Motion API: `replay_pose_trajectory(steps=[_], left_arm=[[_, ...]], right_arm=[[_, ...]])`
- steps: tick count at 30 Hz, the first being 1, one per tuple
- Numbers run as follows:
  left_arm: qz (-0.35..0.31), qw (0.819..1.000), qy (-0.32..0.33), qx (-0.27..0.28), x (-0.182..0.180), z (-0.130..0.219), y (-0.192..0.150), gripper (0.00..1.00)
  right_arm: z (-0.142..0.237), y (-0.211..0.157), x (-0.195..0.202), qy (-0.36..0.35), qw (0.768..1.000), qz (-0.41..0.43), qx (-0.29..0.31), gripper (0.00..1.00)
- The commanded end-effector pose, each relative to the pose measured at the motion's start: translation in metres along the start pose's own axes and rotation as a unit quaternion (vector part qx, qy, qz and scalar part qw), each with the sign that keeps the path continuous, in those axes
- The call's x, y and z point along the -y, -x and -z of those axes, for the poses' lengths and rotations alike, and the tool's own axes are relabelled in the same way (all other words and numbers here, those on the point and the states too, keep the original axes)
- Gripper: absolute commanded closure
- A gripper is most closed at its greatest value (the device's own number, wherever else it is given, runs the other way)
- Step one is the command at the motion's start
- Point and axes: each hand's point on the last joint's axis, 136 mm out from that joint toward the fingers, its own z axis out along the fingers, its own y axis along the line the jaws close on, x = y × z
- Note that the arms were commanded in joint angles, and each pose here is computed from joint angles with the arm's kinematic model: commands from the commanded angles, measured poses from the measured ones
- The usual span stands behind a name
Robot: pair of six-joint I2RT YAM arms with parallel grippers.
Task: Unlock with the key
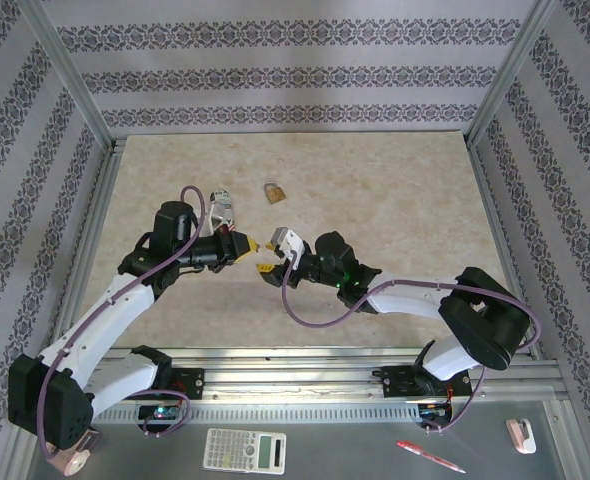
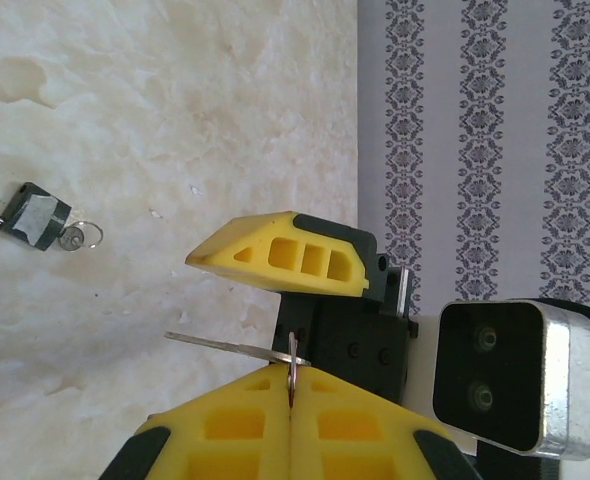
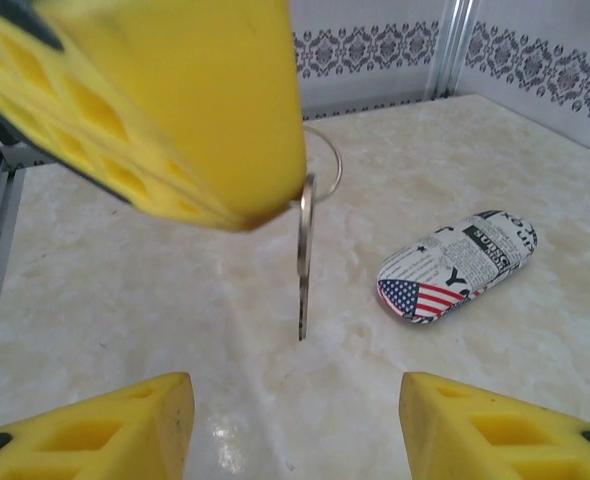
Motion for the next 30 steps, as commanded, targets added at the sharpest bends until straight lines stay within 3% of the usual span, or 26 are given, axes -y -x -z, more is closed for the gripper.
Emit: replay_pose_trajectory(steps=[1,26,30], left_arm=[[-0.019,1.0,-0.024,0.006,0.016,-0.001,0.004,1.0],[-0.014,1.0,-0.025,0.004,0.009,-0.004,-0.001,1.0],[-0.014,1.0,-0.025,0.003,0.008,-0.005,-0.001,1.0]], right_arm=[[-0.004,0.015,0.002,-0.005,0.999,0.021,0.024,0.44],[-0.011,0.029,0.007,-0.012,0.999,0.02,0.036,0.58],[-0.012,0.027,0.008,-0.013,0.999,0.019,0.032,0.65]])
